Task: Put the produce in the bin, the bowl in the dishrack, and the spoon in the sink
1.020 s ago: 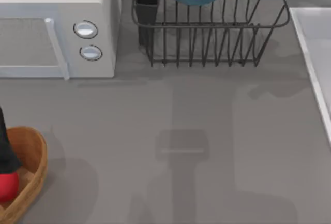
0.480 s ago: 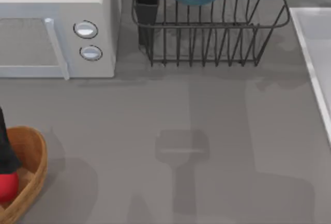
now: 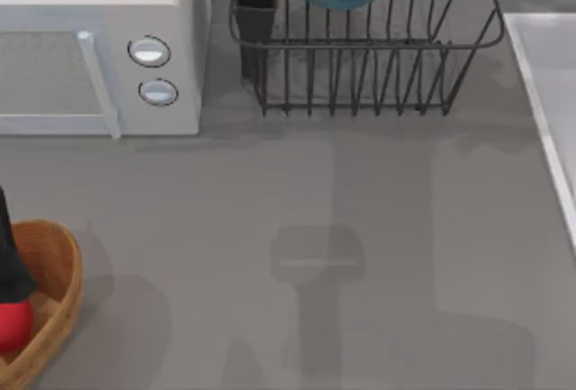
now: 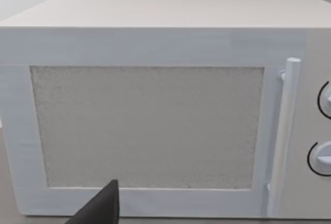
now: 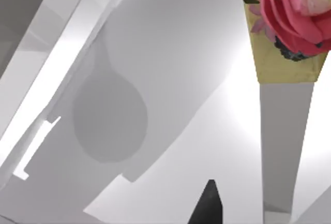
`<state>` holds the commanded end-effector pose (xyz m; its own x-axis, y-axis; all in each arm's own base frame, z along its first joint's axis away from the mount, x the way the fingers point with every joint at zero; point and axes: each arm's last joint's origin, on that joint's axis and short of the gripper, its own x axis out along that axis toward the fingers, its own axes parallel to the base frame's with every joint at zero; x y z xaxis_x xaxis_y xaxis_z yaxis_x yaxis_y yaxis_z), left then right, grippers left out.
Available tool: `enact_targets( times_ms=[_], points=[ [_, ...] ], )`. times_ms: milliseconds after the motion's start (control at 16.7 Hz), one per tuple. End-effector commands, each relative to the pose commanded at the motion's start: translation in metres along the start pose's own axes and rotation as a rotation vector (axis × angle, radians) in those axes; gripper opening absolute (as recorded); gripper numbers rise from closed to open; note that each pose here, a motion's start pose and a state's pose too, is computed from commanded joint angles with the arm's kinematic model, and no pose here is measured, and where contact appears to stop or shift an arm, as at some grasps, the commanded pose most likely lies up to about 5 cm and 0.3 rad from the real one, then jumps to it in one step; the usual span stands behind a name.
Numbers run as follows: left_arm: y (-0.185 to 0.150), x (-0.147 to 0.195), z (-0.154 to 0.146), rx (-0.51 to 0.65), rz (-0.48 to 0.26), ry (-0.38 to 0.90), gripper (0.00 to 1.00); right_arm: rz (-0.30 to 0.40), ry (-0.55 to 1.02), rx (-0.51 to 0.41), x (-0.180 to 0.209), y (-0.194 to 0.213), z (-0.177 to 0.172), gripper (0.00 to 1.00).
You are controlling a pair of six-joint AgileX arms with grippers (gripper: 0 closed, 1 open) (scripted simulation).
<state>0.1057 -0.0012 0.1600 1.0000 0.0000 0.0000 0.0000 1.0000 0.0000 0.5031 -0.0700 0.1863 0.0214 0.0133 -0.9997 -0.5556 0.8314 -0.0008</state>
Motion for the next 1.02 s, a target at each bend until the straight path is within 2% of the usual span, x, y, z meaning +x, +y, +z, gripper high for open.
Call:
enact_targets(
  times_ms=[300, 660, 1020],
  points=[
    [0.0, 0.0, 0.0, 0.0, 0.0, 0.0, 1.0, 0.014, 0.015, -0.002, 0.029, 0.002, -0.002, 0.0],
    [0.0, 0.0, 0.0, 0.0, 0.0, 0.0, 1.0, 0.004, 0.004, -0.004, 0.031, 0.003, -0.002, 0.0],
    [0.0, 0.0, 0.0, 0.0, 0.0, 0.0, 1.0, 0.004, 0.004, -0.004, 0.031, 0.003, -0.002, 0.45]
  ],
)
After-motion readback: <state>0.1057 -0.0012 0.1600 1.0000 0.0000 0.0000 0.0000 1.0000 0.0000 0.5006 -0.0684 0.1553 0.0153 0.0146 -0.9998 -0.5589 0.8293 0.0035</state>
